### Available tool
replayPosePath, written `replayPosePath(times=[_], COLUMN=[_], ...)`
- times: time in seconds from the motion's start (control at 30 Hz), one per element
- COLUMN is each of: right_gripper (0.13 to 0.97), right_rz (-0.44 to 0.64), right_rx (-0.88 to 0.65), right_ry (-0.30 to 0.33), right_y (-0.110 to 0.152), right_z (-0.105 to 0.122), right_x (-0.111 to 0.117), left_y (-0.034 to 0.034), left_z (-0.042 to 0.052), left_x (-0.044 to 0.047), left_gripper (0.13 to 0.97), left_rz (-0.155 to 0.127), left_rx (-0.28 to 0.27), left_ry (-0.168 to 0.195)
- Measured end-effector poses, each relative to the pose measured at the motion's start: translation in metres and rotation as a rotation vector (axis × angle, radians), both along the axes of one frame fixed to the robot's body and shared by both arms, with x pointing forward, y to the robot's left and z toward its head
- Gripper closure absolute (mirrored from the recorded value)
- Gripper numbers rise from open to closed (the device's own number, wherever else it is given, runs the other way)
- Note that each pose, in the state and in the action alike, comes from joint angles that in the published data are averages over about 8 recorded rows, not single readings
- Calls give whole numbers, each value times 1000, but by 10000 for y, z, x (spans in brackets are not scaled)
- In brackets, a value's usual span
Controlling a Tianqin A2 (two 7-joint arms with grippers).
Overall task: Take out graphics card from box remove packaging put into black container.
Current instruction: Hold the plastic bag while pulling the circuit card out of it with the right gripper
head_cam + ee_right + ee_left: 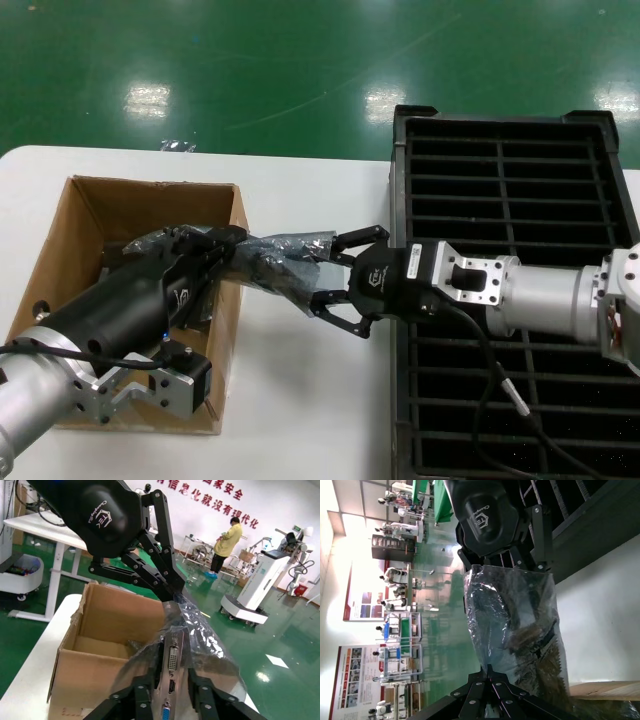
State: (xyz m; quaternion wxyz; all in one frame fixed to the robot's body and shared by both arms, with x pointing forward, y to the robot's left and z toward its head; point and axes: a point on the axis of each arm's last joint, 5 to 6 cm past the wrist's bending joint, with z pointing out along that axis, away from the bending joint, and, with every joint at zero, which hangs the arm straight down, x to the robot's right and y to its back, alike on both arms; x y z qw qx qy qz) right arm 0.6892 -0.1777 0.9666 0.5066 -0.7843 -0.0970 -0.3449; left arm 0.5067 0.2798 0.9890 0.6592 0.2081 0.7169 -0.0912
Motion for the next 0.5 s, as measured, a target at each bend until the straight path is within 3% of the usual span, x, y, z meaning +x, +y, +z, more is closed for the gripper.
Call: replayPosePath(times=[0.17, 0.5], right_gripper=[812, 790], right_rz=[-10, -31], right_rx=[20, 46], right_ry=[10, 32], right_y=[38, 127], right_z=[-27, -64], right_x=[13, 80], left_y=[0, 0], left_z=[0, 0], left_x=[0, 0], left_gripper=[958, 958], left_rz=[0, 0], left_rx=[0, 0], left_ry=[0, 0])
